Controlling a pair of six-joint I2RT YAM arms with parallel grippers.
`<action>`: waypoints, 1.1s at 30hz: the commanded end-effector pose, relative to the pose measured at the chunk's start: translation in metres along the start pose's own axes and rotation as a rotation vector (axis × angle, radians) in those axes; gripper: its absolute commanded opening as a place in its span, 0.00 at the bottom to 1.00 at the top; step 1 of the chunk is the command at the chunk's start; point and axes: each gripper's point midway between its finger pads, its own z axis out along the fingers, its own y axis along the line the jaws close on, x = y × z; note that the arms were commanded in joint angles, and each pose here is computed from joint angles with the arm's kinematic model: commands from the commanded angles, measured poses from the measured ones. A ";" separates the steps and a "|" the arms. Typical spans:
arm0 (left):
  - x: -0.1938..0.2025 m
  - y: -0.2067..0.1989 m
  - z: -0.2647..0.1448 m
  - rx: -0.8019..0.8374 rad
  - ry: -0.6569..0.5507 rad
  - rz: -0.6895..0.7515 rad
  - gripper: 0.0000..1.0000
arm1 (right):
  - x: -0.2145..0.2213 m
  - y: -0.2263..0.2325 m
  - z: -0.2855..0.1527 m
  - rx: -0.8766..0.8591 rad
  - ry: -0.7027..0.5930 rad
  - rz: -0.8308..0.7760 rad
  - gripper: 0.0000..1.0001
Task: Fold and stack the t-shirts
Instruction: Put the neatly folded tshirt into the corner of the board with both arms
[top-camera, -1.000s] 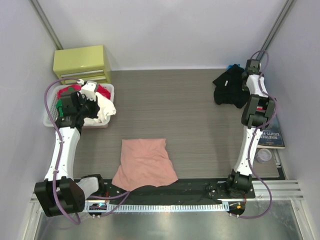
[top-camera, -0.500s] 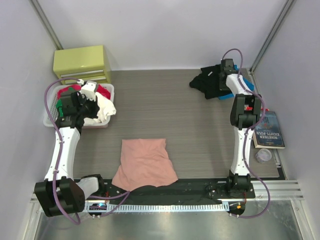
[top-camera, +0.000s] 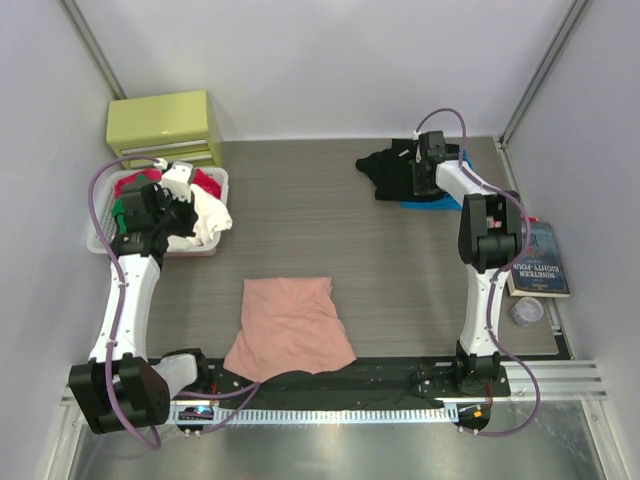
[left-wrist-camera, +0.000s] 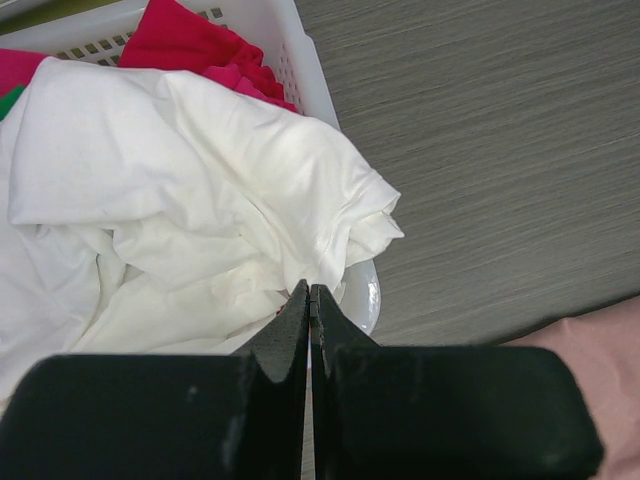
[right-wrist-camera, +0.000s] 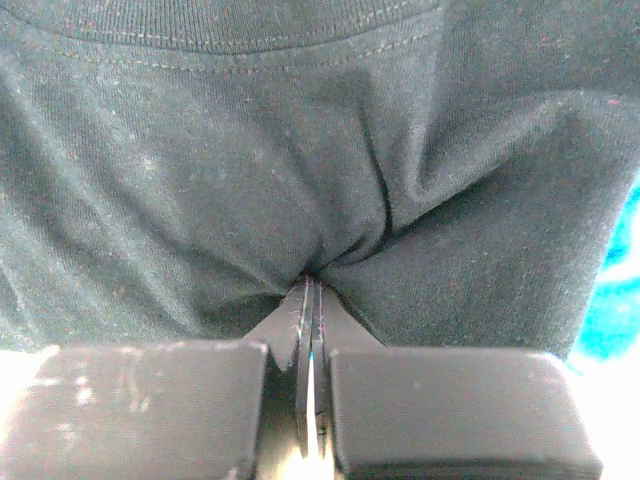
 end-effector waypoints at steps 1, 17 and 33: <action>-0.025 0.007 -0.011 -0.032 -0.071 0.035 0.00 | 0.102 0.034 -0.010 -0.134 0.290 -0.014 0.01; -0.022 0.006 -0.011 -0.027 -0.071 0.034 0.00 | 0.143 0.058 -0.079 -0.211 0.231 -0.043 0.01; -0.016 0.003 -0.009 -0.015 -0.061 0.029 0.00 | 0.116 0.063 -0.158 -0.190 0.008 -0.116 0.01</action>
